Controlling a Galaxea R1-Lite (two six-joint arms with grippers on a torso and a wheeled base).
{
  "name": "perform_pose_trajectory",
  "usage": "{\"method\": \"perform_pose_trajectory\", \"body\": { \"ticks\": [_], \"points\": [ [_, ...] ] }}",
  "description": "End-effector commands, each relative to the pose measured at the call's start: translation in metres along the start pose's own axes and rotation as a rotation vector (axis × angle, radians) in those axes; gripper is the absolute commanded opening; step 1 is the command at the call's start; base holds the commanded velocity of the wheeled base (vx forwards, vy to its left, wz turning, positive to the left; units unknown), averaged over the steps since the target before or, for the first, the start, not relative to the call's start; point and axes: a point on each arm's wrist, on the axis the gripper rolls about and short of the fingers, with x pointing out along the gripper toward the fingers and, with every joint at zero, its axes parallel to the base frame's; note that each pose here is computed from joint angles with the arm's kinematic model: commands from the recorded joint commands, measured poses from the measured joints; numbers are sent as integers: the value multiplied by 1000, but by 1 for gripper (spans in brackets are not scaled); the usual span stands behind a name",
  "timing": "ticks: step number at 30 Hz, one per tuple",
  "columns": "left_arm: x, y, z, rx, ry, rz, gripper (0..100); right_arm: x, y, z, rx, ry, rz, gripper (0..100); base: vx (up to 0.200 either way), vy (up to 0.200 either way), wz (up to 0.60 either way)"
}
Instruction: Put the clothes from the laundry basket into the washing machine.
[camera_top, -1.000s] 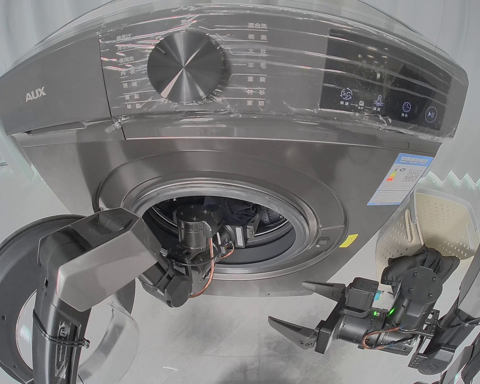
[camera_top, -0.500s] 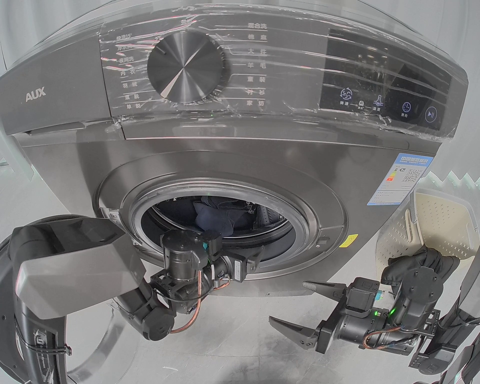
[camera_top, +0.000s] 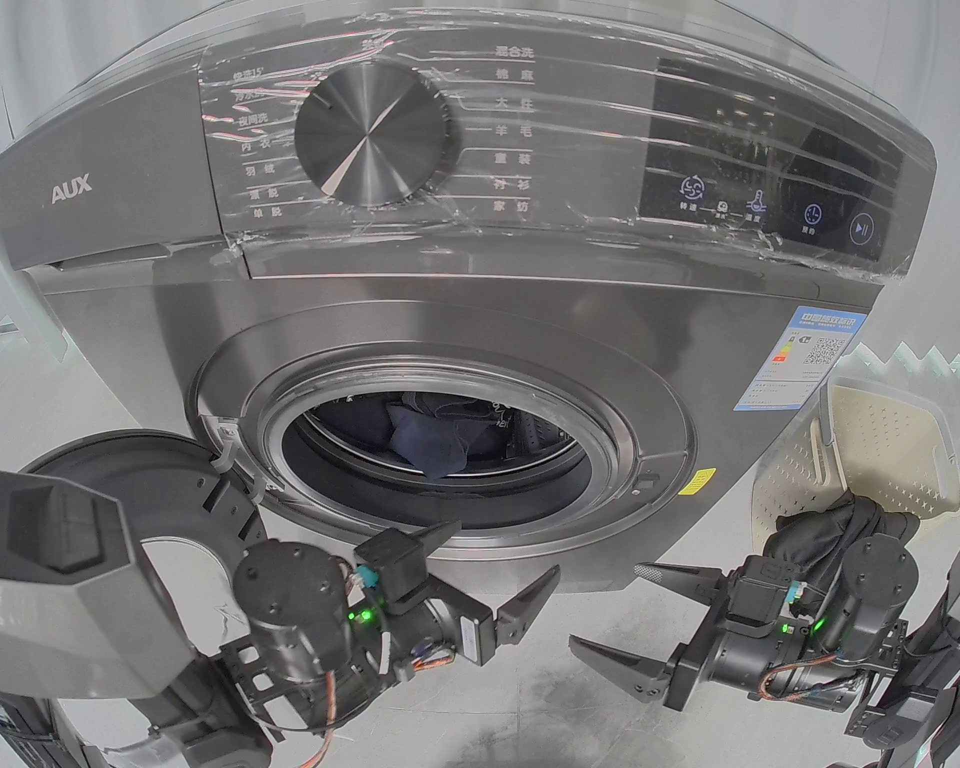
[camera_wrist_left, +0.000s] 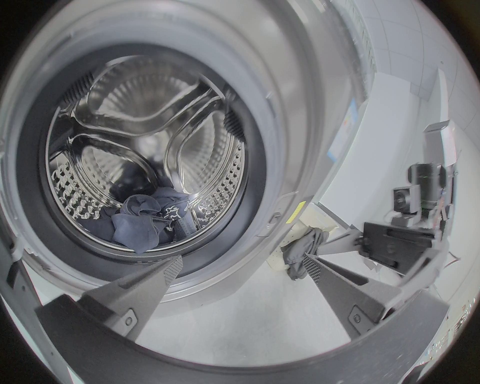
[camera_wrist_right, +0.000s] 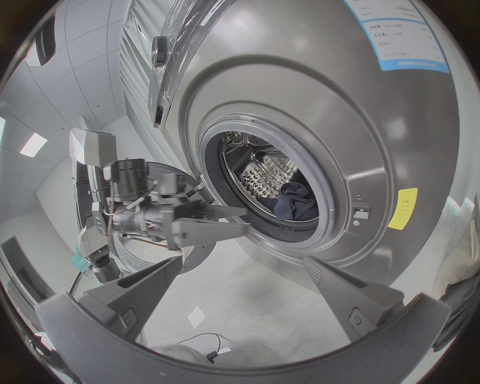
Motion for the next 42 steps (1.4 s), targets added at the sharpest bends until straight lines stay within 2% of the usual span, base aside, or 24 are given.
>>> {"method": "perform_pose_trajectory", "body": {
  "ticks": [1,7,11,19,20,25,30,34,39,42],
  "points": [
    [-46,-15,16,-19,-49,-40,100,-24,-2,5,0,-27,-21,100,0,0,0],
    [-89,-14,26,-22,-77,-41,100,-40,-8,11,3,-61,-62,100,0,0,0],
    [-104,-10,28,-24,-90,-6,100,-43,-11,14,1,-82,-87,100,0,0,0],
    [-119,-5,35,-30,-131,19,100,-48,-10,19,1,-110,-100,100,-200,0,0],
    [-125,-4,38,-33,-150,19,100,-50,-10,21,3,-128,-125,100,-200,0,0],
    [-136,-2,40,-37,-169,19,100,-55,-11,26,-1,-161,-152,100,-200,0,0],
    [-145,0,46,-46,-204,45,100,-63,-22,33,-10,-203,-221,100,-200,0,0],
    [-153,6,50,-46,-217,69,100,-73,-26,34,-7,-193,-261,100,-200,0,0],
    [-168,12,55,-55,-231,102,100,-92,-21,34,-37,-154,-276,100,-200,0,0],
    [-178,18,53,-41,-200,137,100,-103,-20,33,-49,-143,-294,100,-133,0,0]
  ]
}}
